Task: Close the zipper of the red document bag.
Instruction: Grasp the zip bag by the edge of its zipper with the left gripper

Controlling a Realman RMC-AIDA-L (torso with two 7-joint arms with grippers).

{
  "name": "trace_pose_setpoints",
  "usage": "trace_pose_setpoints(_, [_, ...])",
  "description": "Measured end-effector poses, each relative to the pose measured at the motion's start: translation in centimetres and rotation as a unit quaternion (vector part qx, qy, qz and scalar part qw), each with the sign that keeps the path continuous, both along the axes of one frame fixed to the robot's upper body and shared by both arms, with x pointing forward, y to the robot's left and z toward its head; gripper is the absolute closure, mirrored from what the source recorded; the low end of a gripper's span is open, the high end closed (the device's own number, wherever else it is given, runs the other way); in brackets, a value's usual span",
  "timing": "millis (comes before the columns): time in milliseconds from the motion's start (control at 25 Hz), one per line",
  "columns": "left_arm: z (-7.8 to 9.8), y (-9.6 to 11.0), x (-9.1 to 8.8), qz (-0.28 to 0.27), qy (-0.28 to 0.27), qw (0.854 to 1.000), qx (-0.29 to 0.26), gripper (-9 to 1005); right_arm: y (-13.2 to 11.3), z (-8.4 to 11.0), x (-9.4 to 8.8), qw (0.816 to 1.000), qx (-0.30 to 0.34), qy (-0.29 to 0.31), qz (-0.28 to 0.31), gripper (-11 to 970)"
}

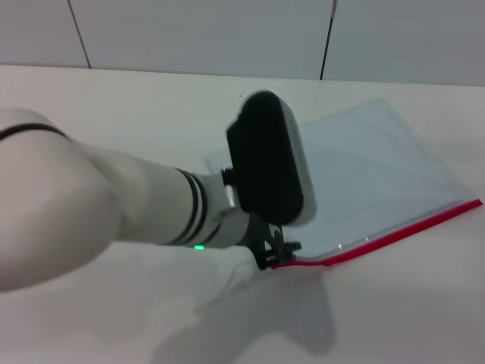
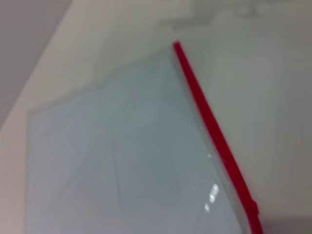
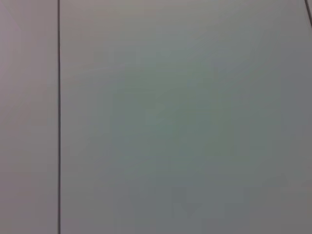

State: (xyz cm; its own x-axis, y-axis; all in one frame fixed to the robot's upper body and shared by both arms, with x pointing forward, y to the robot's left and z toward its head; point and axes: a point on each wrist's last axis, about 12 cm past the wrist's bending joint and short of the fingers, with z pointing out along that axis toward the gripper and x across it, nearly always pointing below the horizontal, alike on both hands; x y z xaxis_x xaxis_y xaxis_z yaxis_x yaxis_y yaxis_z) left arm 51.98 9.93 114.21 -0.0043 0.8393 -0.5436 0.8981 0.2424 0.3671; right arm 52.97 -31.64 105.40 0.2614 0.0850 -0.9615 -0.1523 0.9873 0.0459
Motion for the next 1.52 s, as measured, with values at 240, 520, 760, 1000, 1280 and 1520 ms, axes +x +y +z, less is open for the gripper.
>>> trace_pose_setpoints(240, [-0.7,-1.1,-1.0,-0.025,-0.003,0.999,0.028,496,0.0,0.0,0.1,1.000,0.000,-0.001,0.000,225])
trace_pose_setpoints(520, [-1.7,-1.7,-1.5,-0.051,-0.002,0.997,0.056,498,0.1,0.1,0.2,1.000,0.000,-0.002,0.002,225])
trace_pose_setpoints(760, [-2.9,-1.5,-0.9,-0.058,-0.009,0.995,0.077,493,0.2,0.1,0.2,1.000,-0.001,-0.002,0.005,226])
trace_pose_setpoints(1000, [-3.2,-1.5,-0.6,-0.072,-0.034,0.994,0.071,496,0.2,0.2,0.3,1.000,-0.001,-0.003,0.005,226])
trace_pose_setpoints(1280, [-4.3,-1.4,-0.5,-0.087,-0.041,0.993,0.067,498,0.2,0.2,0.3,1.000,-0.001,-0.003,0.005,227])
trace_pose_setpoints(1520, [-4.3,-1.4,-0.1,-0.078,-0.053,0.994,0.051,509,0.1,0.1,0.1,1.000,0.000,-0.002,0.002,228])
